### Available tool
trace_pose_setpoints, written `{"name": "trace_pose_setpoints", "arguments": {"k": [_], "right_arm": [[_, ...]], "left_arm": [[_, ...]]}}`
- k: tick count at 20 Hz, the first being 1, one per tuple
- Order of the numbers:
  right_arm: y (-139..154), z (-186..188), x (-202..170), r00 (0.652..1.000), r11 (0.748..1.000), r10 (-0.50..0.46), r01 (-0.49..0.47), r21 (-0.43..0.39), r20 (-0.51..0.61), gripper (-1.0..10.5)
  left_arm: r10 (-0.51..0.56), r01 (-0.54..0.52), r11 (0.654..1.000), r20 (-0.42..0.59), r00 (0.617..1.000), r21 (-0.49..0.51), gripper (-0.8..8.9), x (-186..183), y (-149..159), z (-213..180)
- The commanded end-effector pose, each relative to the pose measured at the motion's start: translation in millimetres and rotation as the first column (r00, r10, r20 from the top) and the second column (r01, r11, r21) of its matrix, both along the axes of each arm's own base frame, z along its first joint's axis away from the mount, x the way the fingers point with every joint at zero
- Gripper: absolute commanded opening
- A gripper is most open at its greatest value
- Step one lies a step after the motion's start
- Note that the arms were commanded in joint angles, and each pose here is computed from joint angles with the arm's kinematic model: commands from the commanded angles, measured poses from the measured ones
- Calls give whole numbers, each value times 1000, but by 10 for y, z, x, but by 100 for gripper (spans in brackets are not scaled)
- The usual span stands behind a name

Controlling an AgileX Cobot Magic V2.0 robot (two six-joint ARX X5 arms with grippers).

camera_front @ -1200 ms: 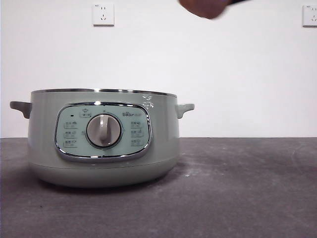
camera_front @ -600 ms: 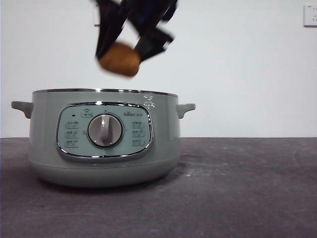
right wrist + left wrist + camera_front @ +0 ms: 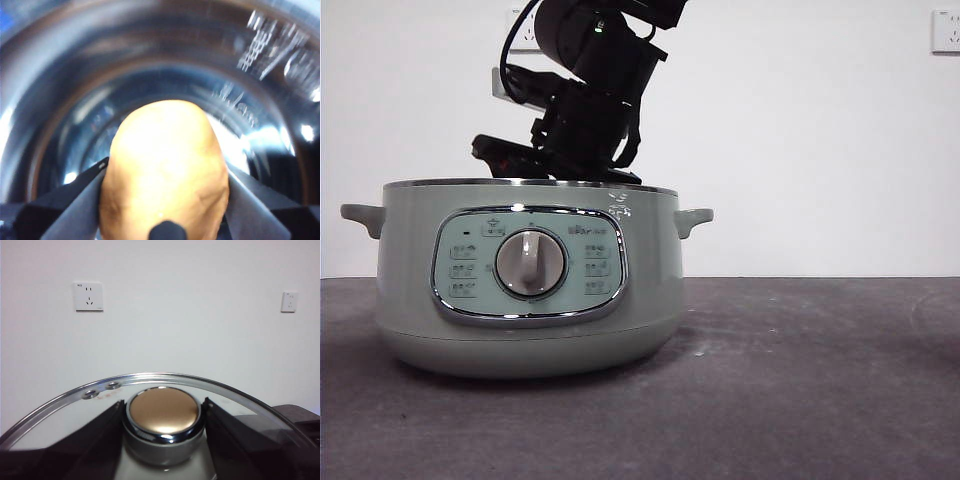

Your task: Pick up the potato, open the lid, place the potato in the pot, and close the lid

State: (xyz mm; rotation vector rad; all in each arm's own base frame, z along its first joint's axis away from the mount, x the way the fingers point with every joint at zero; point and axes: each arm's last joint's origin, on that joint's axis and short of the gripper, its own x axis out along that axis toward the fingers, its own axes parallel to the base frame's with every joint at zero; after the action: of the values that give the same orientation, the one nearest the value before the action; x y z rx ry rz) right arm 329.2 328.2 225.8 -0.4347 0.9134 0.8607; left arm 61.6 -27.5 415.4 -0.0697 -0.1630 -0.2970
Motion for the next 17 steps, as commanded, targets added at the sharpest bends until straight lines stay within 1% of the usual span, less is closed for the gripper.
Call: {"name": "trace_pose_setpoints", "arguments": {"k": [1,4,5,6,7,8,10,12,14,15,16,17], "right_arm": [[29,-133,13,1000,999,15,-15,-33,-17,-12],[16,-144,2,999,999,16,-18,-48,-31,12],[14,-145,0,999,999,16,-18,-50,-34,106],[15,-145,-1,999,999,15,-17,-50,-34,305],[14,-146,-1,999,999,7,-9,-50,-35,454],[14,-146,-1,999,999,5,-7,-49,-37,482],[19,-143,-5,999,999,-7,5,-42,-44,480],[2,-63,-17,999,999,-28,27,-22,-44,477],[-70,195,-80,999,999,-31,31,8,-17,473],[-139,384,-149,999,999,-32,32,19,-3,472],[-216,553,-219,999,999,-39,39,19,10,472],[-330,769,-314,996,998,-68,68,1,51,472]], "left_arm": [[-2,4,1000,62,998,-21,-9,-47,25,75],[-3,4,1000,49,999,-16,-8,-45,23,63],[-4,4,1000,44,999,-13,-8,-44,23,57],[-4,4,1000,38,999,-10,-8,-42,22,51],[-4,4,1000,31,1000,-6,-8,-41,21,43],[-4,4,1000,26,1000,-4,-8,-40,21,37],[-4,4,1000,9,1000,6,-8,-37,19,19],[-4,4,1000,0,1000,11,-8,-35,18,10],[-4,4,1000,0,1000,11,-8,-34,18,10],[-3,4,1000,-3,1000,12,-8,-21,10,9],[-3,4,1000,-7,1000,14,-8,-2,-1,8],[-3,4,1000,-16,1000,19,-8,39,-24,6]]}}
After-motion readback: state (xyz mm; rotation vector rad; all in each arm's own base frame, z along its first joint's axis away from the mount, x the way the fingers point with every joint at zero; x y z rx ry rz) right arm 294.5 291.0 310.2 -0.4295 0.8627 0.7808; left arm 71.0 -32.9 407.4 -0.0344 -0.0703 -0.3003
